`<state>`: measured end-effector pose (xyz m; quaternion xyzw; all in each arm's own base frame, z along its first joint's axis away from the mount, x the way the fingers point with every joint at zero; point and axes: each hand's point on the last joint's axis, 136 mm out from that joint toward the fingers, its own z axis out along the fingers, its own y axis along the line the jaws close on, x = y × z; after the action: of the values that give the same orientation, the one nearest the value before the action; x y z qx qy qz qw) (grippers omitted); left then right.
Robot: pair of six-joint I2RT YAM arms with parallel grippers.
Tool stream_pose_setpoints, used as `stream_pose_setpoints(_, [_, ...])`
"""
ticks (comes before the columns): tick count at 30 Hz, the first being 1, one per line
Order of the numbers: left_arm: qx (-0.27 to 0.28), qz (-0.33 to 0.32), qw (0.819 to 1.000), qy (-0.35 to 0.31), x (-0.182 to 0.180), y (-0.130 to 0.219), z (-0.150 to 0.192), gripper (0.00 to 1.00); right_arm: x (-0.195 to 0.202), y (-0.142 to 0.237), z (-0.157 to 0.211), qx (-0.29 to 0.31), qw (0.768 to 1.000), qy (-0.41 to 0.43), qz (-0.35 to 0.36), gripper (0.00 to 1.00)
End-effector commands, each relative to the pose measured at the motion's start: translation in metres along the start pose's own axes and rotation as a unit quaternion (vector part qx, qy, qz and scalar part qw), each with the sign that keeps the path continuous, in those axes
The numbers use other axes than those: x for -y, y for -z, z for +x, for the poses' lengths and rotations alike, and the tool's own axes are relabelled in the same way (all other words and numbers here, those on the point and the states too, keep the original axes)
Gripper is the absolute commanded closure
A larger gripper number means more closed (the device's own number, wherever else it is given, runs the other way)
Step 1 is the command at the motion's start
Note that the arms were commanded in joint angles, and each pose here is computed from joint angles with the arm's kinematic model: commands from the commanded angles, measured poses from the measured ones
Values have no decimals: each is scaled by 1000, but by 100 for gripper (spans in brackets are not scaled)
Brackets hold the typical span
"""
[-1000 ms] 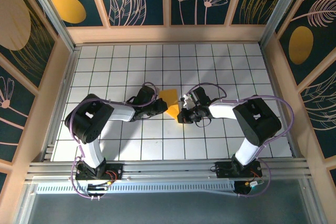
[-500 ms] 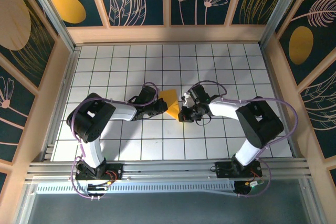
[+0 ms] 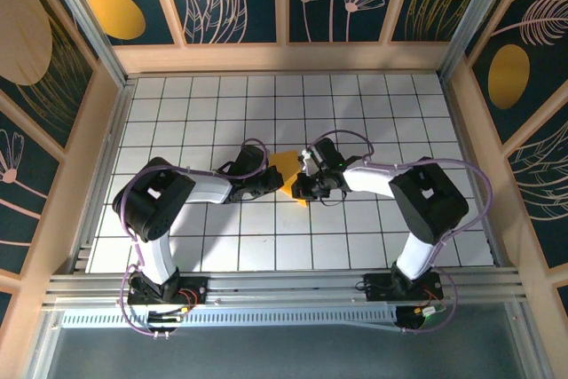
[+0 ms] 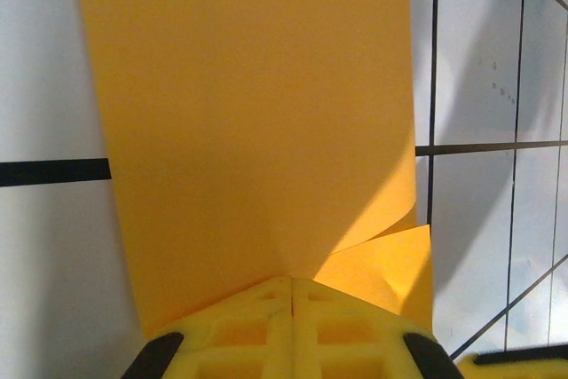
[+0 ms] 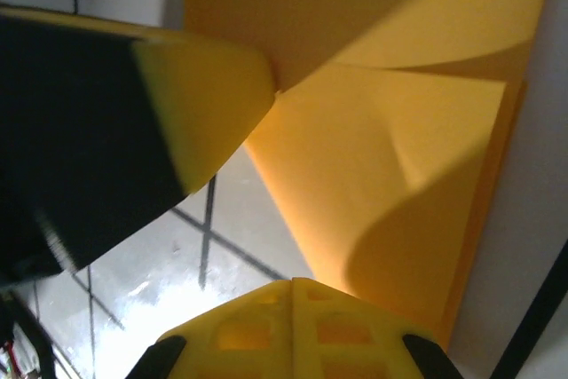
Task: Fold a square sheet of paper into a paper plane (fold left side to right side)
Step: Third fold the triangle at the center of the table.
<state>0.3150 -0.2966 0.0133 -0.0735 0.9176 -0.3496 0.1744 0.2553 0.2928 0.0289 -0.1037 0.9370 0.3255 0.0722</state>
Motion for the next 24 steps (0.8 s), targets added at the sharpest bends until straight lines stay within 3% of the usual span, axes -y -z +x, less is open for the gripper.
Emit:
stream_pose_setpoints(1, [-27,-82,996,12,-43,-6,20,100,-2,-7,-12,13,1000,-1,6,100])
stream_pose_setpoints(10, [-30,-91,995,10,-45,-6,21,100,3,-15,-16,8,1000,5,19,100])
stream_pose_setpoints(24, [-32,-134,990,20,-60,-4,21,100,23,-6,21,-23,999,-5,47,100])
